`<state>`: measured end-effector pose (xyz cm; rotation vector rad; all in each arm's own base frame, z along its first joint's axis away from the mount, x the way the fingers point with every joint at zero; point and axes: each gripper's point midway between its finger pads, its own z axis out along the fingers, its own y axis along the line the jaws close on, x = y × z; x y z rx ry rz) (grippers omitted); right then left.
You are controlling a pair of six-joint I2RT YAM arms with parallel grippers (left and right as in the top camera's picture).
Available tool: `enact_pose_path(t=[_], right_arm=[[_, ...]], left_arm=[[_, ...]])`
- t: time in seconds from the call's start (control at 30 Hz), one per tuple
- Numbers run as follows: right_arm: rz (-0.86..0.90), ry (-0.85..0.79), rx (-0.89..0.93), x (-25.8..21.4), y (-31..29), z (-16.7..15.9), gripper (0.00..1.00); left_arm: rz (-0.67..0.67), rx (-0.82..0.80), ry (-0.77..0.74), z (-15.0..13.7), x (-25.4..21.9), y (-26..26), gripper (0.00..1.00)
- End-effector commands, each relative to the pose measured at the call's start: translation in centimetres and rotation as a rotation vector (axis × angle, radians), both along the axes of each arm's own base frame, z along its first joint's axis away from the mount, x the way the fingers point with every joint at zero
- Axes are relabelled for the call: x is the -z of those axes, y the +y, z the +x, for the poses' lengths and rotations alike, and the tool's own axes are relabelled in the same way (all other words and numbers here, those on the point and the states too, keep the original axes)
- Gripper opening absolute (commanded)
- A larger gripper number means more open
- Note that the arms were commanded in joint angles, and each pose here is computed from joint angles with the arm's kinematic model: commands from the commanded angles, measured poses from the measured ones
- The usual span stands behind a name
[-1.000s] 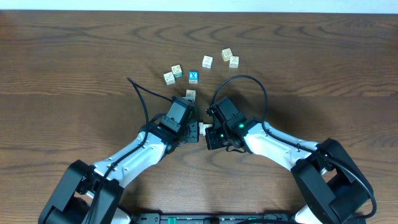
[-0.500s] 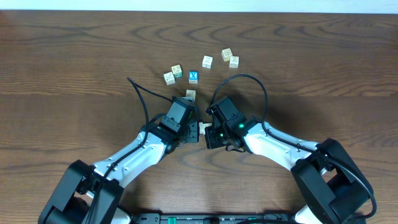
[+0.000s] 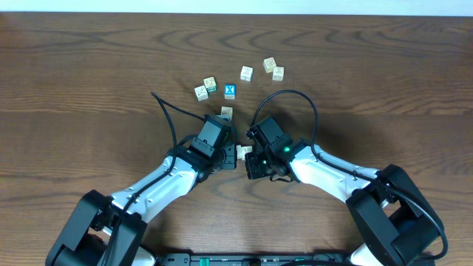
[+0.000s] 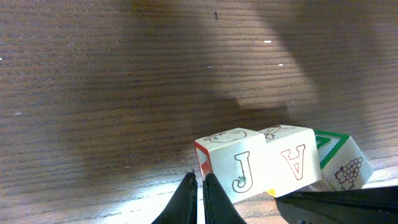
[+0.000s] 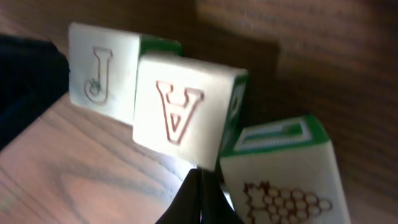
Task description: Lift 3 blocks
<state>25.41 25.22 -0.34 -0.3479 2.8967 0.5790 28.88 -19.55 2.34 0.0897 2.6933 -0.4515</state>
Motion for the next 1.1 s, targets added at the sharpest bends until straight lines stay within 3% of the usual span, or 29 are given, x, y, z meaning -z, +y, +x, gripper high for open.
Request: enact_pose_path(t=[0.0,0.53,1.07], right_arm=[[-0.103,0.016,0.030,1.2,-2.0,-0.6,0.01],[-0.299,0.093,0.097,2.2,-6.2,-2.6,0.01],[-0.336,-0.005,0.187,2.1,-7.2,-0.1,0.01]], left_arm=[[0.018,-0.006,0.024,-0.5,0.7,0.4,0.07],[0.019,-0.006,0.026,-0.6,0.8,0.4,0.07],[0.022,-0.005,0.032,-0.7,0.8,0.5,0.07]])
